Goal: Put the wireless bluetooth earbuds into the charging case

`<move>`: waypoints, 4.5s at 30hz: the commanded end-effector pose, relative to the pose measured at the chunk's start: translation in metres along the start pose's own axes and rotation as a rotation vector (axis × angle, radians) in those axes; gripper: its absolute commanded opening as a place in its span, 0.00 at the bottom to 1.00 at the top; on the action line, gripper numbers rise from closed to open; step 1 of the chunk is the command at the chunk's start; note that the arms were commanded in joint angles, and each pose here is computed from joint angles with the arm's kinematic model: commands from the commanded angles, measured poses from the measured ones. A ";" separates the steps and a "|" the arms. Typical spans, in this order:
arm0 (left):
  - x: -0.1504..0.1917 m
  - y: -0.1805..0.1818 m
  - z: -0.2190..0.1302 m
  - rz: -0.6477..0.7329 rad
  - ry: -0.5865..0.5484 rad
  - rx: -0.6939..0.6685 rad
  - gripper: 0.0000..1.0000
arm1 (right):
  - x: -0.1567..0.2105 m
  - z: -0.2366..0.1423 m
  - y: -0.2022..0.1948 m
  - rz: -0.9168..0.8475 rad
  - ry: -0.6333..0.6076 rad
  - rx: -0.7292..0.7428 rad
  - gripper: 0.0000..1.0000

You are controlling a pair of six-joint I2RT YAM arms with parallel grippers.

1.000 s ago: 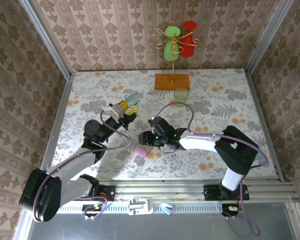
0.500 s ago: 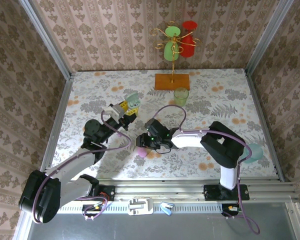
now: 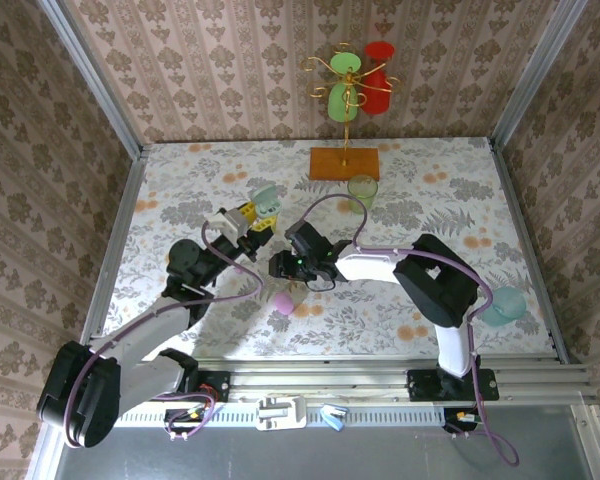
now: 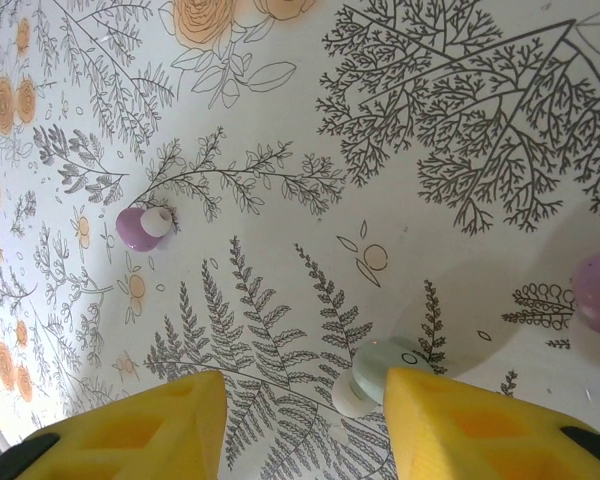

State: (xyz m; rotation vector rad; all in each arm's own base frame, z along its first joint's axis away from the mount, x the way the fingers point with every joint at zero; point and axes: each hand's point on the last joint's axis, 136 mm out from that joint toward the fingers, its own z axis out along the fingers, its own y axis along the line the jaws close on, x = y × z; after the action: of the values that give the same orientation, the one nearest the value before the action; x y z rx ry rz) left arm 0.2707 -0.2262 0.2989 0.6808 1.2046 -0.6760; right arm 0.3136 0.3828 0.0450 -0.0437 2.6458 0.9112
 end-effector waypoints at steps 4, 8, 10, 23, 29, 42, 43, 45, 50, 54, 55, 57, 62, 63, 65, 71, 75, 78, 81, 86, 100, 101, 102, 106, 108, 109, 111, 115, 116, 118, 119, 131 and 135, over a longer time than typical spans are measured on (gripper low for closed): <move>-0.006 -0.001 -0.004 0.022 -0.019 -0.009 0.10 | 0.000 -0.008 -0.004 -0.067 -0.020 0.047 0.48; -0.008 0.000 -0.004 0.026 -0.024 -0.014 0.10 | 0.000 -0.023 0.001 -0.093 -0.061 0.047 0.49; -0.008 0.001 -0.004 0.028 -0.024 -0.019 0.10 | 0.002 -0.026 0.003 -0.080 -0.070 0.046 0.49; -0.010 0.000 -0.004 0.027 -0.025 -0.016 0.10 | 0.007 -0.008 -0.006 0.005 -0.095 0.071 0.49; -0.009 -0.001 -0.004 0.025 -0.021 -0.017 0.10 | 0.000 0.012 -0.013 -0.012 -0.092 0.103 0.45; -0.013 0.001 -0.008 0.042 -0.022 -0.037 0.10 | -0.009 0.026 -0.015 -0.121 -0.060 0.189 0.41; -0.015 0.002 -0.009 0.045 -0.025 -0.040 0.10 | -0.010 0.023 -0.016 -0.134 -0.062 0.203 0.41; -0.015 0.004 -0.010 0.040 -0.023 -0.056 0.11 | -0.013 0.016 -0.018 -0.173 -0.075 0.246 0.42; -0.017 0.010 -0.010 0.035 -0.016 -0.091 0.11 | -0.015 0.009 -0.012 -0.208 -0.069 0.251 0.42; -0.018 0.020 -0.011 0.035 -0.011 -0.140 0.11 | -0.011 0.017 -0.008 -0.254 -0.041 0.274 0.42; -0.019 0.023 -0.012 0.034 -0.009 -0.157 0.11 | -0.011 0.017 -0.007 -0.265 -0.040 0.286 0.42; -0.020 0.028 -0.013 0.033 -0.001 -0.190 0.11 | -0.011 0.019 -0.007 -0.287 -0.035 0.315 0.42; -0.019 0.039 -0.018 0.023 0.006 -0.248 0.10 | -0.011 0.017 -0.010 -0.332 -0.035 0.394 0.41; -0.018 0.040 -0.018 0.018 0.008 -0.254 0.10 | -0.013 0.015 -0.010 -0.342 -0.045 0.407 0.41; -0.018 0.043 -0.019 0.013 0.009 -0.267 0.10 | -0.014 0.012 -0.011 -0.359 -0.053 0.430 0.41; -0.016 0.050 -0.021 0.010 0.015 -0.302 0.10 | -0.014 0.005 -0.013 -0.410 -0.080 0.496 0.41; -0.015 0.049 -0.021 0.004 0.015 -0.300 0.10 | -0.010 0.009 -0.017 -0.418 -0.064 0.509 0.41; -0.013 0.049 -0.022 0.003 0.019 -0.301 0.10 | -0.008 0.012 -0.017 -0.416 -0.052 0.506 0.40; -0.012 0.049 -0.022 0.001 0.020 -0.299 0.10 | -0.004 0.014 -0.019 -0.415 -0.034 0.507 0.40; -0.011 0.049 -0.023 -0.004 0.021 -0.302 0.10 | 0.000 0.016 -0.027 -0.423 -0.010 0.532 0.42; -0.010 0.049 -0.023 -0.015 0.017 -0.304 0.10 | 0.000 0.005 -0.024 -0.432 -0.018 0.519 0.30; -0.011 0.049 -0.023 -0.015 0.017 -0.302 0.10 | 0.000 0.004 -0.022 -0.431 -0.021 0.509 0.30; -0.010 0.049 -0.023 -0.016 0.020 -0.302 0.10 | 0.000 0.003 -0.020 -0.433 -0.022 0.497 0.31; -0.010 0.048 -0.022 -0.017 0.023 -0.299 0.10 | 0.004 -0.005 -0.019 -0.440 -0.013 0.470 0.34; -0.009 0.048 -0.022 -0.017 0.025 -0.298 0.10 | 0.007 -0.009 -0.019 -0.439 -0.004 0.462 0.35; -0.009 0.048 -0.022 -0.017 0.023 -0.297 0.10 | 0.008 -0.012 -0.020 -0.438 0.001 0.468 0.35; -0.010 0.048 -0.022 -0.022 0.019 -0.296 0.10 | 0.009 -0.018 -0.027 -0.436 0.001 0.498 0.35; -0.009 0.048 -0.022 -0.023 0.021 -0.297 0.10 | 0.012 -0.033 -0.045 -0.437 0.002 0.553 0.34; -0.010 0.048 -0.022 -0.022 0.019 -0.297 0.10 | 0.012 -0.037 -0.049 -0.436 0.000 0.560 0.34; -0.011 0.048 -0.022 -0.023 0.017 -0.297 0.10 | 0.015 -0.045 -0.059 -0.430 0.003 0.575 0.34; -0.011 0.048 -0.022 -0.022 0.018 -0.295 0.10 | 0.016 -0.049 -0.063 -0.423 0.002 0.580 0.34; -0.010 0.047 -0.017 -0.034 0.014 -0.278 0.10 | 0.021 -0.103 -0.122 -0.307 -0.009 0.714 0.34; -0.010 0.048 -0.016 -0.029 0.017 -0.280 0.10 | 0.017 -0.101 -0.101 -0.351 -0.037 0.577 0.36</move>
State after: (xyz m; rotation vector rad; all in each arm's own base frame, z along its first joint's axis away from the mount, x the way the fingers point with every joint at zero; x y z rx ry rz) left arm 0.2969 -0.1840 0.2918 0.4537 1.3523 -0.4981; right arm 0.2793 0.2330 0.0392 -0.2980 2.6881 -0.0701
